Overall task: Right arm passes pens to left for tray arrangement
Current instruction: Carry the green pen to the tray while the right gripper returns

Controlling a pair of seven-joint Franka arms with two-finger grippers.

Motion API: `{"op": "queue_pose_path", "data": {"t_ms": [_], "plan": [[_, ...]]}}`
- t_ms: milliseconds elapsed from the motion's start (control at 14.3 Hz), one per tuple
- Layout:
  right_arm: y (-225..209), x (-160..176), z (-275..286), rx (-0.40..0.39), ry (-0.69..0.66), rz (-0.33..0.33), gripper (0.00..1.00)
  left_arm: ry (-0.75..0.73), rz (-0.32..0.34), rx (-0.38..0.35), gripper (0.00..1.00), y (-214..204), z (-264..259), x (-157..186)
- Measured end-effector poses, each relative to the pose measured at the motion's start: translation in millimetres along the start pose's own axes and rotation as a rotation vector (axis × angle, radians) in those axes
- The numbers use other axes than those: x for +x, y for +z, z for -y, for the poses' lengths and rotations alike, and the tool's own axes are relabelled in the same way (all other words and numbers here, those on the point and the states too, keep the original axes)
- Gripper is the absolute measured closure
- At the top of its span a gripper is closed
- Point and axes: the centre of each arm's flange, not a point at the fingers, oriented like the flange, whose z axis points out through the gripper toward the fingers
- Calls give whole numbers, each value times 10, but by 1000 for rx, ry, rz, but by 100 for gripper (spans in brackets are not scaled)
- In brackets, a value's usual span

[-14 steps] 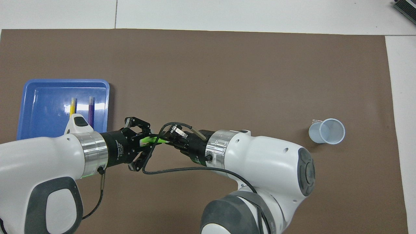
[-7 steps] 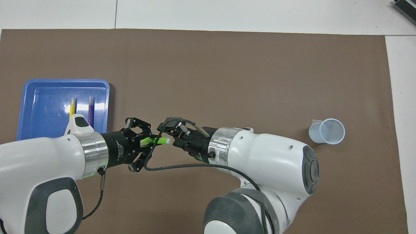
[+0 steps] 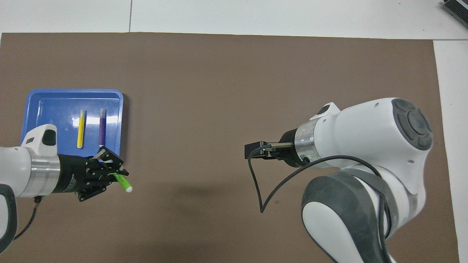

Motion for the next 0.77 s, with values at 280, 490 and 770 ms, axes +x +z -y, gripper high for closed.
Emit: {"op": "queue_pose_path", "data": {"t_ms": [280, 490, 770], "plan": [[-237, -64, -443, -196, -167, 65, 0, 281, -54, 147, 82, -340, 533, 466], [-454, -10, -875, -219, -123, 76, 0, 488, -88, 233, 82, -561, 867, 742], [-653, 111, -1369, -215, -35, 40, 0, 701, -113, 341, 82, -698, 1059, 906]]}}
